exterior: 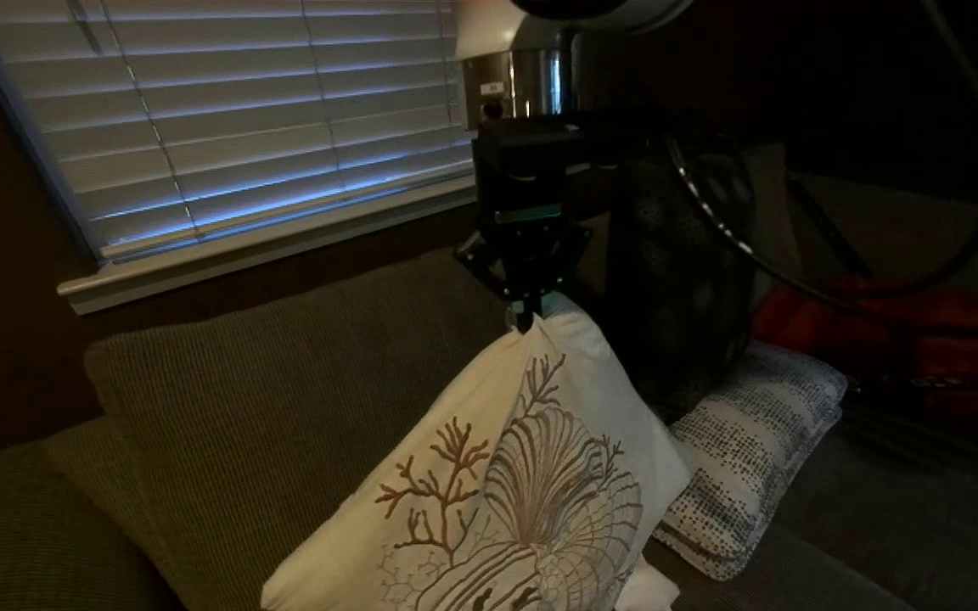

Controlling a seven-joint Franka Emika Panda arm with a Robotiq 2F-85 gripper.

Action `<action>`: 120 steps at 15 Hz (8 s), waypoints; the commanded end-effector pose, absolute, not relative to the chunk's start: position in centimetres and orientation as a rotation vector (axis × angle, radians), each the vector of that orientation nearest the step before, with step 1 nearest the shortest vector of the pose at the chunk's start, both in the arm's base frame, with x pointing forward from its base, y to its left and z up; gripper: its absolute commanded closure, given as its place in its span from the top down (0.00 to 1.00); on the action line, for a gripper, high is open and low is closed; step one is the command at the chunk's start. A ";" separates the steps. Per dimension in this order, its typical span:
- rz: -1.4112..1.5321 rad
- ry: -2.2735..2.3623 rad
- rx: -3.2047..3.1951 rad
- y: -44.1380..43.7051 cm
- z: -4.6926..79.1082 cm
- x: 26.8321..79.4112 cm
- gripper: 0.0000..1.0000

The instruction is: Put the pillow on the stack of pillows

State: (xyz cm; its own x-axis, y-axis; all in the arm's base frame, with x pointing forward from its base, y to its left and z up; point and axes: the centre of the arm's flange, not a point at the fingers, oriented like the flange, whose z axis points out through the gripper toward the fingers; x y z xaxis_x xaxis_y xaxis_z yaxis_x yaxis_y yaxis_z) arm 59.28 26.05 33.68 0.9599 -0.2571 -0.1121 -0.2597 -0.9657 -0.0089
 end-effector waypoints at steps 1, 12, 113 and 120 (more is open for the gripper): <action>0.185 0.353 -3.134 24.2 37.4 55.1 0.01; 0.022 0.346 -3.259 21.9 43.3 49.2 0.01; -1.008 1.039 -3.161 -17.8 35.9 51.3 0.01; -0.948 1.070 -3.121 -18.5 32.3 53.6 0.01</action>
